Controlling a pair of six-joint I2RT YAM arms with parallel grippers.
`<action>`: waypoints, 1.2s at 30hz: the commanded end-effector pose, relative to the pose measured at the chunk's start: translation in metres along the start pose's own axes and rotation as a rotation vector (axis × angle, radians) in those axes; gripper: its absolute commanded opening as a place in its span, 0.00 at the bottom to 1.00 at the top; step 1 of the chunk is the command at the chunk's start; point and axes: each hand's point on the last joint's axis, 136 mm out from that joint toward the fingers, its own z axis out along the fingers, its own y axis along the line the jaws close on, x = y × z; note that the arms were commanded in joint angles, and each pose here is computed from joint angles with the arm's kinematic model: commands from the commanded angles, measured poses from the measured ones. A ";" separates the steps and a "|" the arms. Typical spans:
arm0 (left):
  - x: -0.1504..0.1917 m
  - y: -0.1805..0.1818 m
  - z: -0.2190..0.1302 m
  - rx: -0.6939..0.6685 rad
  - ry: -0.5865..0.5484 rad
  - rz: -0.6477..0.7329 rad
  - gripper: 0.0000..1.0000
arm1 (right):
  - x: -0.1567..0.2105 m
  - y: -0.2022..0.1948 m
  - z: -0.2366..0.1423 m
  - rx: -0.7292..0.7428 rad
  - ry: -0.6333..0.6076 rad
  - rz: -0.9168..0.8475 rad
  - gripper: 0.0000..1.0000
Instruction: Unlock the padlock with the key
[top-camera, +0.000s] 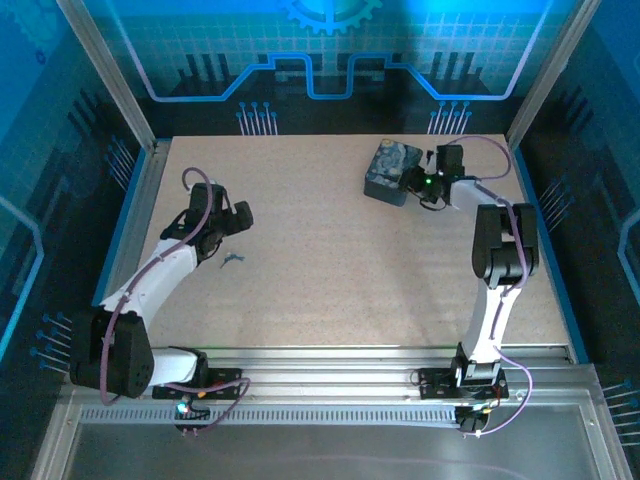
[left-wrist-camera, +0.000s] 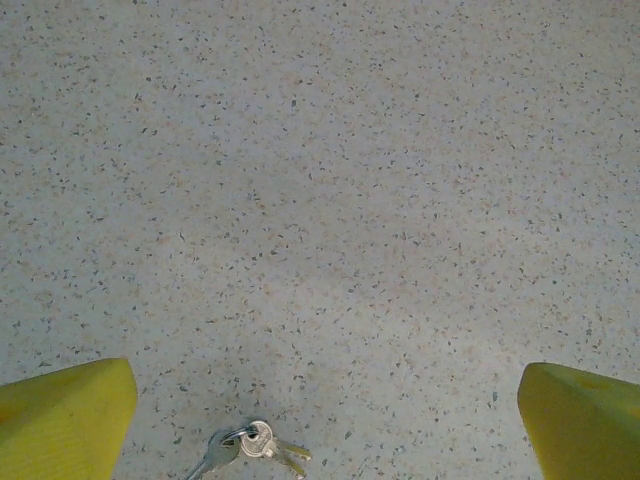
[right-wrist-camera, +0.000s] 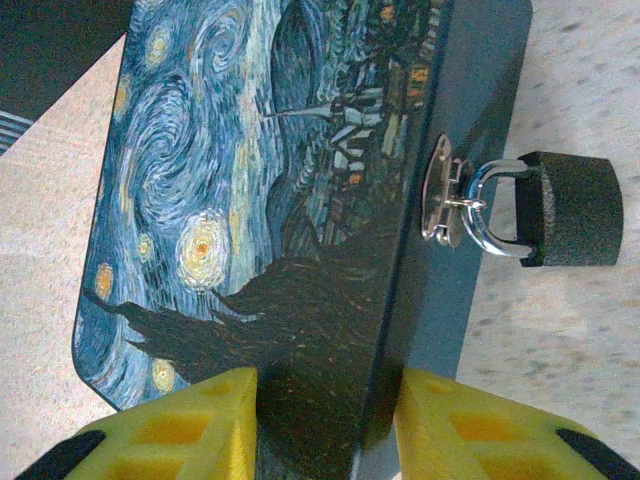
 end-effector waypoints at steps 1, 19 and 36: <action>-0.003 -0.006 -0.004 0.006 0.035 -0.013 0.99 | 0.046 0.027 0.011 -0.025 0.110 -0.014 0.37; 0.040 -0.072 0.000 0.173 0.183 -0.079 0.99 | 0.200 0.157 0.009 -0.212 0.252 0.148 0.34; 0.077 0.032 0.032 -0.288 0.363 -0.238 0.71 | 0.160 0.133 -0.057 -0.121 0.150 -0.125 0.44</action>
